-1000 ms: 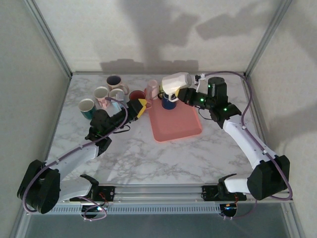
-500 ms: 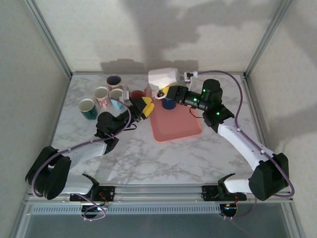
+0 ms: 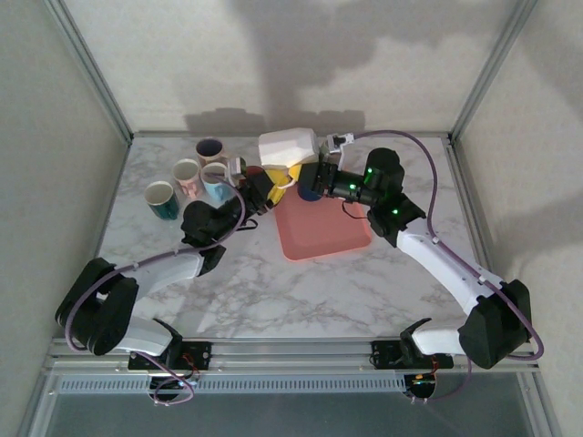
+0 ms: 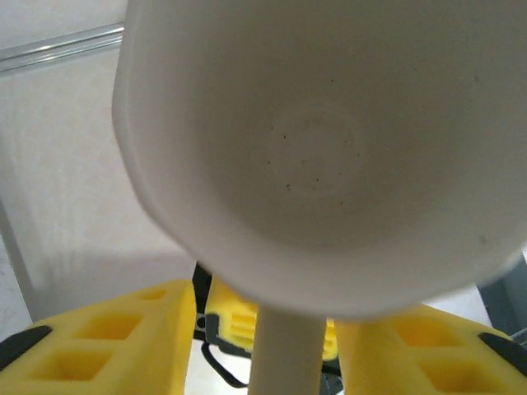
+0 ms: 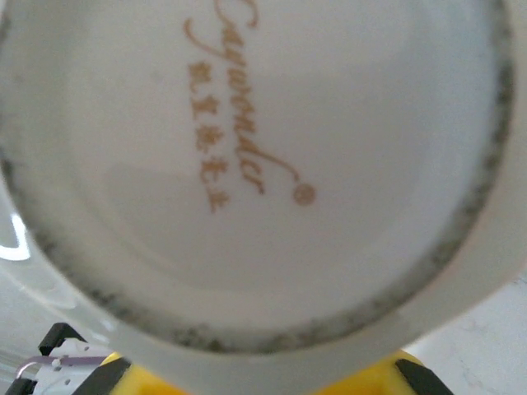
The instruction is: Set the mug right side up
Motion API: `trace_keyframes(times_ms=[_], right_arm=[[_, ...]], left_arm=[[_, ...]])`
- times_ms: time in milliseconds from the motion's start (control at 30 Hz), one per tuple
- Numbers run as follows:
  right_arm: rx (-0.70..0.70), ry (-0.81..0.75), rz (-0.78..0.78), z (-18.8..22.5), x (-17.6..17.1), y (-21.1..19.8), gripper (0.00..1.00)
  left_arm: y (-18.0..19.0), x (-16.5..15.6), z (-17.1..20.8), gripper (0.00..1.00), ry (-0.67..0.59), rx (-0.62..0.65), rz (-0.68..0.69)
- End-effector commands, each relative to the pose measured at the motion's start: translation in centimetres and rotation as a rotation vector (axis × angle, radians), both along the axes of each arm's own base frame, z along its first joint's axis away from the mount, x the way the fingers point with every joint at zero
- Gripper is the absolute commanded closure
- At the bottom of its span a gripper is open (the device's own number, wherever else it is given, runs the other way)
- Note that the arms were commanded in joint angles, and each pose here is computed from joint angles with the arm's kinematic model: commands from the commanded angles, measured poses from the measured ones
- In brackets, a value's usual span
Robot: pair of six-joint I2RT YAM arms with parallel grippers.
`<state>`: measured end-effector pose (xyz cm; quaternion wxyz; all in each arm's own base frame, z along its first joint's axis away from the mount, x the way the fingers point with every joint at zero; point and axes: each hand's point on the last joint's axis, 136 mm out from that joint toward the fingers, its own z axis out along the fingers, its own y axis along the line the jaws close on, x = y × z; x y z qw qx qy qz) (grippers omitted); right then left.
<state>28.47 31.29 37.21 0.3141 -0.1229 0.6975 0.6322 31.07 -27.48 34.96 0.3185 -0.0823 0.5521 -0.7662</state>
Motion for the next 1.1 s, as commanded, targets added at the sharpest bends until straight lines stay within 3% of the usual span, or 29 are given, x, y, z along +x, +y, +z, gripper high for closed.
trace_keyframes(times_ms=[0,133,333,433,533,600,700,867,1067], right_arm=[[0.097,-0.149,0.04,4.5,-2.1,-0.3,1.0],[0.098,-0.141,0.048,4.3,-2.3,-0.1,1.0],[0.069,-0.137,0.036,3.7,-2.2,-0.1,1.0],[0.035,-0.126,-0.002,2.9,-1.7,-0.4,0.94],[0.0,-0.116,-0.026,2.2,-1.3,-0.5,0.77],[-0.019,-0.113,-0.041,1.8,-1.1,-0.6,0.6],[-0.052,-0.118,-0.069,1.3,-0.8,-0.9,0.48],[-0.166,-0.137,-0.142,-0.1,-0.5,-2.3,0.39],[-0.389,-0.123,-0.303,-3.3,0.5,-5.5,0.38]], left_arm=[[0.1,-0.7,2.6,0.59,-0.091,-0.059,-0.005],[0.2,-0.7,3.1,0.71,-0.11,-0.075,0.001],[0.3,-0.9,3.2,0.99,-0.135,-0.063,0.011],[0.5,-1.3,3.8,1.0,-0.174,-0.052,0.028],[0.9,-1.5,4.4,1.0,-0.197,-0.041,0.058],[1.1,-1.8,4.7,1.0,-0.222,-0.031,0.08],[1.8,-2.0,5.0,1.0,-0.246,-0.006,0.129],[2.6,-2.2,5.7,1.0,-0.291,0.07,0.207],[3.0,-1.0,4.6,1.0,-0.277,0.319,0.312]])
